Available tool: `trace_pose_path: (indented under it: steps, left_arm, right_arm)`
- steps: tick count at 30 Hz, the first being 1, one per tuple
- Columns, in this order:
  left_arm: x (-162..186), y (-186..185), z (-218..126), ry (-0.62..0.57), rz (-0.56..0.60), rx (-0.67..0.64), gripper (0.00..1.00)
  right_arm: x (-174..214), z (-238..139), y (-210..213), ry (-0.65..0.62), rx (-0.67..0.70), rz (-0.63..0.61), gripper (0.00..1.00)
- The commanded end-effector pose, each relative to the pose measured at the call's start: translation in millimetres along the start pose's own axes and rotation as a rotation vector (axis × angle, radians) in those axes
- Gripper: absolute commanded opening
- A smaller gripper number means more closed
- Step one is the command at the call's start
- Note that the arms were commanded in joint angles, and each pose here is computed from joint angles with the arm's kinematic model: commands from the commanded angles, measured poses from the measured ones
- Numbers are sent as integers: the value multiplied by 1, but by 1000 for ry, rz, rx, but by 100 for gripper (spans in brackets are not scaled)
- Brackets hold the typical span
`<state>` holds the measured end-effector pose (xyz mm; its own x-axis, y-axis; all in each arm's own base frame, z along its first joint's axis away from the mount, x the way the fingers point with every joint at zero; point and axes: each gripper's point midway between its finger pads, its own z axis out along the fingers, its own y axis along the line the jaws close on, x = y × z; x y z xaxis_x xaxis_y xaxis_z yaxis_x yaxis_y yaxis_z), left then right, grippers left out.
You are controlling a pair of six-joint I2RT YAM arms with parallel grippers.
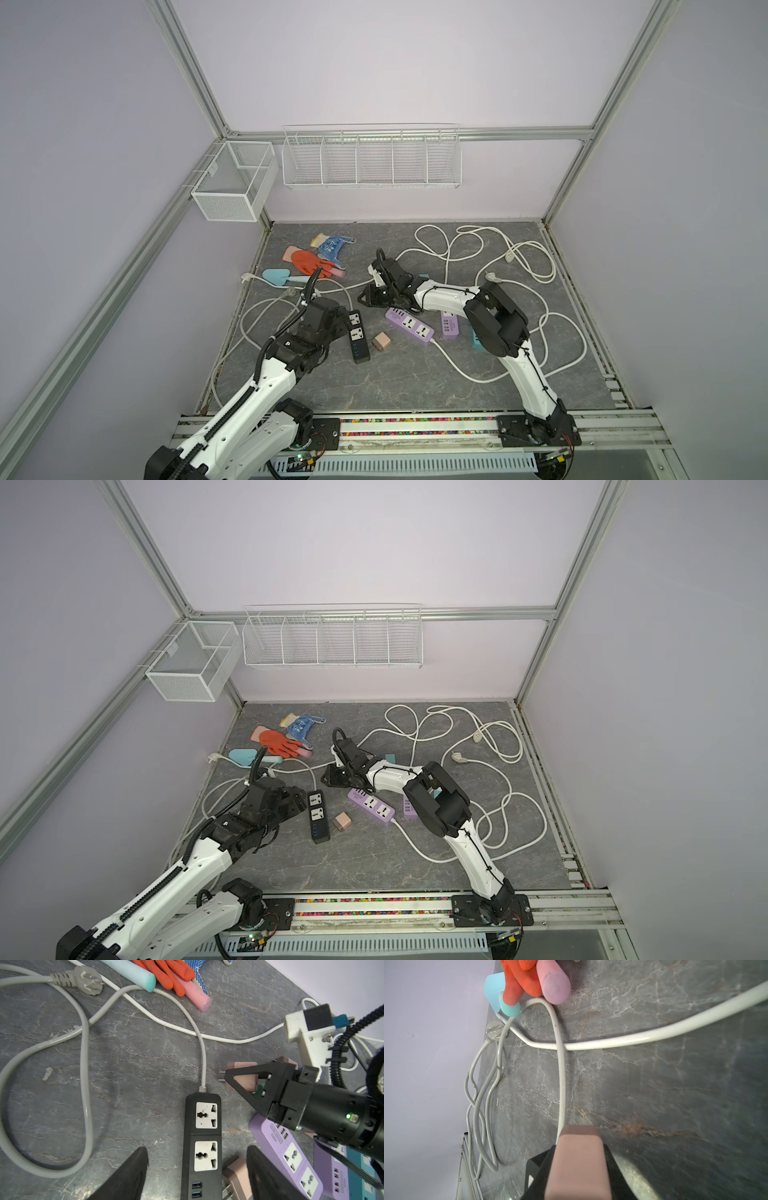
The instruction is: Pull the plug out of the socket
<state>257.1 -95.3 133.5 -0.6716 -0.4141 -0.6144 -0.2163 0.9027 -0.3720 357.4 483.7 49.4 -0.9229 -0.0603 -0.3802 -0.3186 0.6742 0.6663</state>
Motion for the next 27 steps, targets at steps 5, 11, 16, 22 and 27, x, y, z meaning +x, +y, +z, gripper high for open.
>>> trace_pose_path:
  steps: [5,11,16,22,27]
  left_arm:
    - [-5,-1,-1,-14,-30,4,77]
    - [-6,-3,1,-12,-30,3,78]
    - [-8,-4,0,-17,-26,6,78]
    - [-13,-6,-4,-25,-10,7,79]
    - [-22,-6,-9,-45,7,-6,80]
  right_arm:
    - [7,7,-2,33,21,-21,33]
    - [7,7,-4,43,46,-38,40]
    - [2,0,1,35,54,-61,46]
    - [-7,-24,14,6,62,-100,54]
    - [-17,-52,25,-19,60,-138,62]
